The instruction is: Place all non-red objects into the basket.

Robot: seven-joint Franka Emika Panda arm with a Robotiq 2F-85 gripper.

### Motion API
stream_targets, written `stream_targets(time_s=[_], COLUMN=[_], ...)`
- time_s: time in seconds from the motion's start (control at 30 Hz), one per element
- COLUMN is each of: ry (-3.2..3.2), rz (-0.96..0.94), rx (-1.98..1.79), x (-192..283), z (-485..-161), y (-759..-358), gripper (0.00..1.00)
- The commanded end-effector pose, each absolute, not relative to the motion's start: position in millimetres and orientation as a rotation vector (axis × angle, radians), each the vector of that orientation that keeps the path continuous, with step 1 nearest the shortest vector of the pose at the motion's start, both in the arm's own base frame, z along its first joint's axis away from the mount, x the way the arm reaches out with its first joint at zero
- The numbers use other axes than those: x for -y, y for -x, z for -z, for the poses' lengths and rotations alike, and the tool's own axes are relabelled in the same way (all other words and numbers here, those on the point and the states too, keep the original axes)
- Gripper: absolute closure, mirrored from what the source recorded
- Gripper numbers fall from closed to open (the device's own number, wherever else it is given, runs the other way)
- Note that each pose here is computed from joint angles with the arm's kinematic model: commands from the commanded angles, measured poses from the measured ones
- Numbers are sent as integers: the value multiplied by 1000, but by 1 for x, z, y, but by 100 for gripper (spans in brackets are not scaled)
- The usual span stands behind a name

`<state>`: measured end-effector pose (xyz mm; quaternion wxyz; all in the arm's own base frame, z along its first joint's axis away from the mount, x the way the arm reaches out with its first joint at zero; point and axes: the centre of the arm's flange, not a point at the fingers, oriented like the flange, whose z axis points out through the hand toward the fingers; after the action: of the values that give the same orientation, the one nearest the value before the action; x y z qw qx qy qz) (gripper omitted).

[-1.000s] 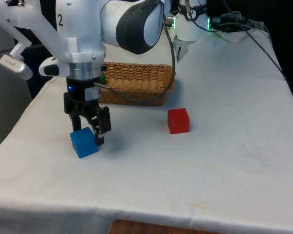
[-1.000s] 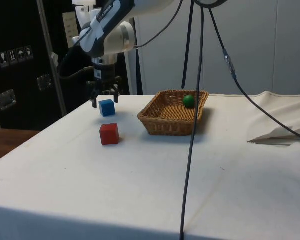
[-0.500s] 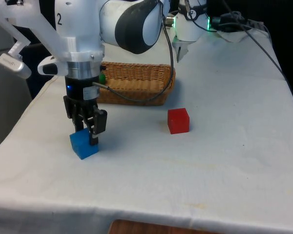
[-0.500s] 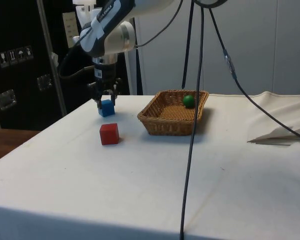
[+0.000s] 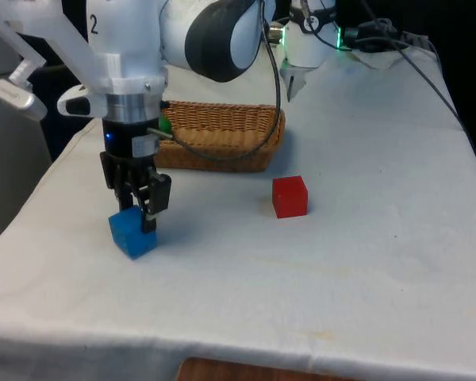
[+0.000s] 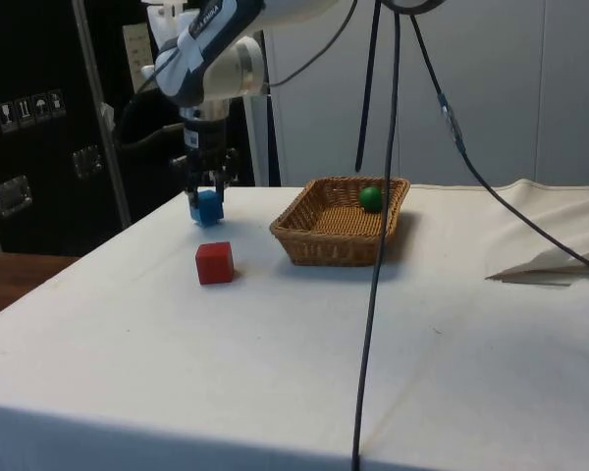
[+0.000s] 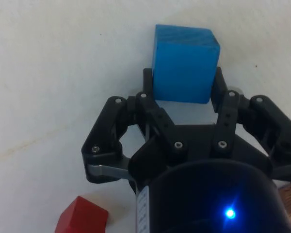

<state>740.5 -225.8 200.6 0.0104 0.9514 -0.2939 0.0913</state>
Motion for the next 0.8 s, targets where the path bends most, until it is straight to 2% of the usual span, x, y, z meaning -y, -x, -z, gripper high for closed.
stream_targets(time_s=[0.0,0.73,0.77], ry=[-2967,-2993,-2993], rz=[-272,-206,-204], rx=[923,864,871], x=[226,217,218], z=[-211,-290,-284], y=[-740,-735,-737], gripper=[49,49,49])
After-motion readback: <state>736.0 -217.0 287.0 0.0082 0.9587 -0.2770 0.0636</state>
